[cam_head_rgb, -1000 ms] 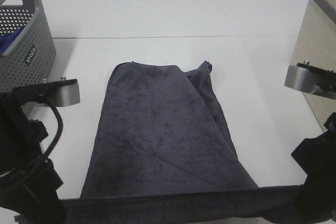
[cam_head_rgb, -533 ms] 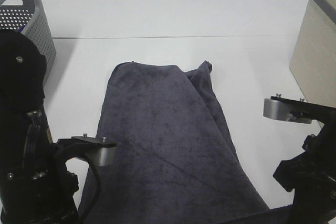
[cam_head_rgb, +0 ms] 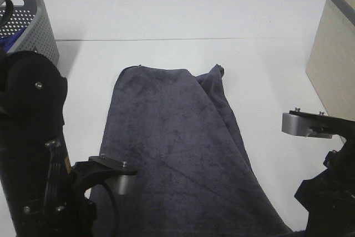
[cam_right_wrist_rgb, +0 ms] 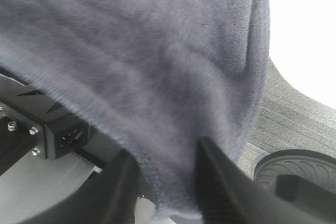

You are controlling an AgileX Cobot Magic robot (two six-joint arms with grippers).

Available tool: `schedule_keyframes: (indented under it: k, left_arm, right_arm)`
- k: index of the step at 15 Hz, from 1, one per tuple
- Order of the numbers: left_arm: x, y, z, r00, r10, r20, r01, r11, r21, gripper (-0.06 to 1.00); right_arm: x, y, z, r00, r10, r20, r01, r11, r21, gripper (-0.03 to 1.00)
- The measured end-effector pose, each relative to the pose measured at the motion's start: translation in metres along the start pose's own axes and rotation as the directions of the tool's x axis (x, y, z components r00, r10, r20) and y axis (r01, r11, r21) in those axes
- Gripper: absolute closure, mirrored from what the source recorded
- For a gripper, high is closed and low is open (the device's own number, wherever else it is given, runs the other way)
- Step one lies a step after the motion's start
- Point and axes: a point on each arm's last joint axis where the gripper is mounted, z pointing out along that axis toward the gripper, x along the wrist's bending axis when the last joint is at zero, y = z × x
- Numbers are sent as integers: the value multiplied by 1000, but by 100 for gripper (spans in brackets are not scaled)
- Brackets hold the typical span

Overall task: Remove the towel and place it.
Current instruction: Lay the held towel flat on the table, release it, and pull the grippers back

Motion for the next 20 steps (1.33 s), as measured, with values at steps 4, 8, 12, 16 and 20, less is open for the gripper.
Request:
schedule_keyframes:
  k: [4, 8, 12, 16, 20]
  left_arm:
    - [-14, 4, 7, 1000, 8, 29, -7, 999, -44, 20]
    - [-20, 15, -6, 999, 54, 7, -53, 995, -88, 16]
    - [-27, 38, -38, 987, 142, -78, -154, 970, -189, 16]
    - [4, 57, -88, 996, 48, -81, -73, 935, -348, 16]
    - [79, 62, -170, 985, -156, -77, 74, 780, -621, 11]
  right_arm:
    - [2, 0, 0, 1000, 12, -23, -12, 1000, -3, 35]
    - [3, 3, -2, 1000, -15, -20, 15, 1000, -23, 33]
    - [6, 21, -22, 997, -69, 37, 73, 990, -123, 33]
    - [12, 48, -62, 987, -72, 145, 113, 949, -293, 33]
    - [27, 98, -98, 980, -106, 166, 153, 940, -306, 25]
